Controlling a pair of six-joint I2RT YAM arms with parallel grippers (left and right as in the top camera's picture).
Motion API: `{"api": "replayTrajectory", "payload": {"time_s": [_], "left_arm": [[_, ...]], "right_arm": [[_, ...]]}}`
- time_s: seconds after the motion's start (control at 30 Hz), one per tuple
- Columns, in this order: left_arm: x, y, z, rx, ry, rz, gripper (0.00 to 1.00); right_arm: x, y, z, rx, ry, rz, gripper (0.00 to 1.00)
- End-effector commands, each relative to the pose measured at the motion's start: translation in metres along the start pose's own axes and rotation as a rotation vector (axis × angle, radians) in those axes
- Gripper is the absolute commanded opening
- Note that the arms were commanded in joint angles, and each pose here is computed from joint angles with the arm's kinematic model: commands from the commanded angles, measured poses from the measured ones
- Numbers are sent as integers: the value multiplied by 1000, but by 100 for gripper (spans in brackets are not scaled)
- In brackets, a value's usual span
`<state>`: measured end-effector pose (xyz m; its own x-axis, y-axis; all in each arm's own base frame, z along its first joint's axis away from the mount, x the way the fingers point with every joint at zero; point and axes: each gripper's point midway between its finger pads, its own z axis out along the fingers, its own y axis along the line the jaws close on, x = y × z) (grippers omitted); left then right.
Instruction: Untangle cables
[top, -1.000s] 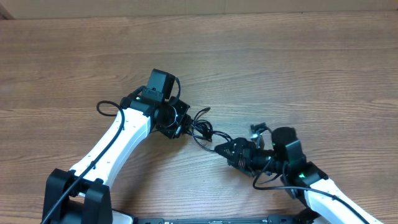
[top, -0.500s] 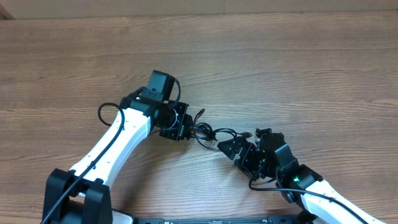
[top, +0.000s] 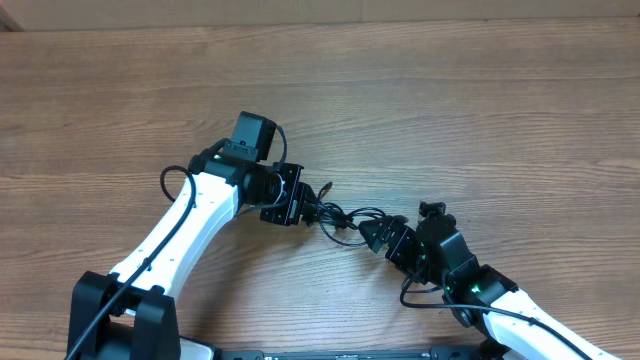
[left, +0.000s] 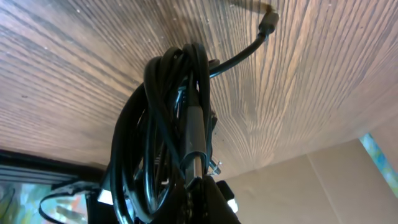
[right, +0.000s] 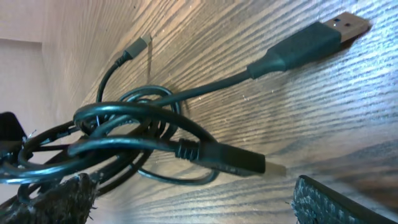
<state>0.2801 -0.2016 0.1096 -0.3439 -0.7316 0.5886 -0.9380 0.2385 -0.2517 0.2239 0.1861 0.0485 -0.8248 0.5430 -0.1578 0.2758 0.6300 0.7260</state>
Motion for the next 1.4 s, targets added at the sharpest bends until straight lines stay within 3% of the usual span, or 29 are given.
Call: {"api": "replayTrajectory", "payload": {"time_s": [0.0,0.13,0.27,0.47,0.57,0.7,1.07,1.23,1.3,1.37], "left_arm": [[15,-3,-4,11,79,-14,4],[7,-7,-5,24,42,-85,4],[2,-18,-9,70,43,-165,4],[-1,-31,-10,120,31,-244,4],[-11,-30,-10,126,-20,-375,4],[-15,-31,-11,136,-37,-381,4],[34,-26,-14,51,230,-352,4],[52,-22,-18,13,335,-341,4],[58,-20,-18,0,359,-335,4],[64,-18,-17,-13,373,-325,4]], "right_arm": [[2,8,0,-28,12,2,100],[20,21,-2,-93,125,86,100],[37,29,-6,-91,251,440,100],[56,36,-13,-75,385,612,100],[56,34,-13,-56,389,677,100],[48,27,-9,-31,328,734,100],[15,31,-3,-88,148,798,98],[8,19,4,-52,87,870,91],[7,16,9,-44,81,872,81],[6,18,13,-54,85,866,66]]}}
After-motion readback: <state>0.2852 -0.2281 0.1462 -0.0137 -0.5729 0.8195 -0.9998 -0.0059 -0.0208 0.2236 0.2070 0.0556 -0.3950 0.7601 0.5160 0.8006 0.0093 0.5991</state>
